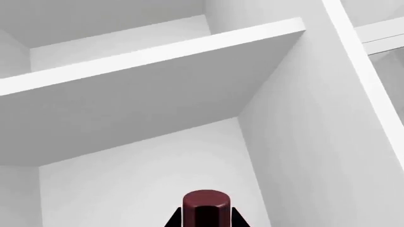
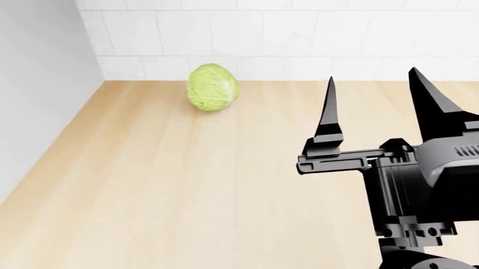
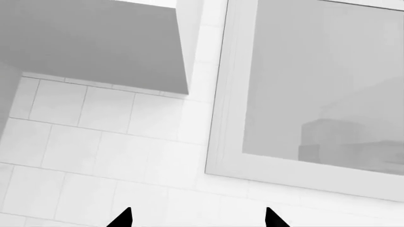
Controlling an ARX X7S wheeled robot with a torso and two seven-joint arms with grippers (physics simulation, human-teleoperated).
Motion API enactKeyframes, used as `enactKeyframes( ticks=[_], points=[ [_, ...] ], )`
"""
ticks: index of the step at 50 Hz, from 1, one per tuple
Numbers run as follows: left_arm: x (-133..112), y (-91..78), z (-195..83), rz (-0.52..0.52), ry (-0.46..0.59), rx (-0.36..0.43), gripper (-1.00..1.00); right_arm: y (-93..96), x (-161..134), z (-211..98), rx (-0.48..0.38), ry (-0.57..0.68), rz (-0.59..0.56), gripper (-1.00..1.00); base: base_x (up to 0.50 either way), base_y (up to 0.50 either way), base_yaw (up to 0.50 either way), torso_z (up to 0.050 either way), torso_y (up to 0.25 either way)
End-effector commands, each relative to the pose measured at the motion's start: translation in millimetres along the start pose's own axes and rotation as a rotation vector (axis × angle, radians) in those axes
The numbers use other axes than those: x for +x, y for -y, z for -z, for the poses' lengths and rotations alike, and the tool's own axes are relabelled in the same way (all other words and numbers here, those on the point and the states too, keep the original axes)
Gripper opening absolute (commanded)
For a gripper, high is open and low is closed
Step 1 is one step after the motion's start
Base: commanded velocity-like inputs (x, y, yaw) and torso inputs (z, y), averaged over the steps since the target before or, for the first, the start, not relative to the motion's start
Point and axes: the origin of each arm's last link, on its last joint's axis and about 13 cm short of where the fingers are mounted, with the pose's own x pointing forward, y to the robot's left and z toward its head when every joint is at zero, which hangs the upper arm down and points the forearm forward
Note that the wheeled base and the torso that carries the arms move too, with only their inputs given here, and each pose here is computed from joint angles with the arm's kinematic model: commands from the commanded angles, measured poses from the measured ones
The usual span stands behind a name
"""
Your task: Pick the bar and vinegar from the counter and place them in the cabinets closest to them.
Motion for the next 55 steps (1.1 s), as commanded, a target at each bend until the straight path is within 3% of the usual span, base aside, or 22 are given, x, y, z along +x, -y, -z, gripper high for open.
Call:
enactKeyframes(
  ticks=[1, 14, 29, 30, 55],
  points=[
    [6.9, 13.7, 21.2, 0.07, -0.091, -0.065, -1.0, 0.5, -0.1, 0.5, -0.002, -0.001, 0.004, 1.0, 0.0, 0.0, 0.0, 0.0, -0.009],
    [9.6, 27.1, 30.6, 0.078, -0.107, -0.053, -1.0, -0.1, -2.5, 2.0, 0.0, -0.006, 0.007, 1.0, 0.0, 0.0, 0.0, 0.0, -0.008],
    [11.1, 28.8, 34.7, 0.08, -0.107, -0.057, -1.0, -0.3, -3.0, 0.9, -0.003, -0.008, 0.005, 1.0, 0.0, 0.0, 0.0, 0.0, -0.011],
    [11.1, 28.9, 34.6, 0.081, -0.106, -0.059, 1.0, -0.3, -3.0, 0.8, -0.002, -0.008, 0.004, 1.0, 0.0, 0.0, 0.0, 0.0, -0.011],
    [11.4, 23.7, 30.9, 0.055, -0.08, -0.047, 1.0, -1.0, -2.3, 2.5, 0.003, -0.013, 0.003, 1.0, 0.0, 0.0, 0.0, 0.0, -0.002]
  ],
)
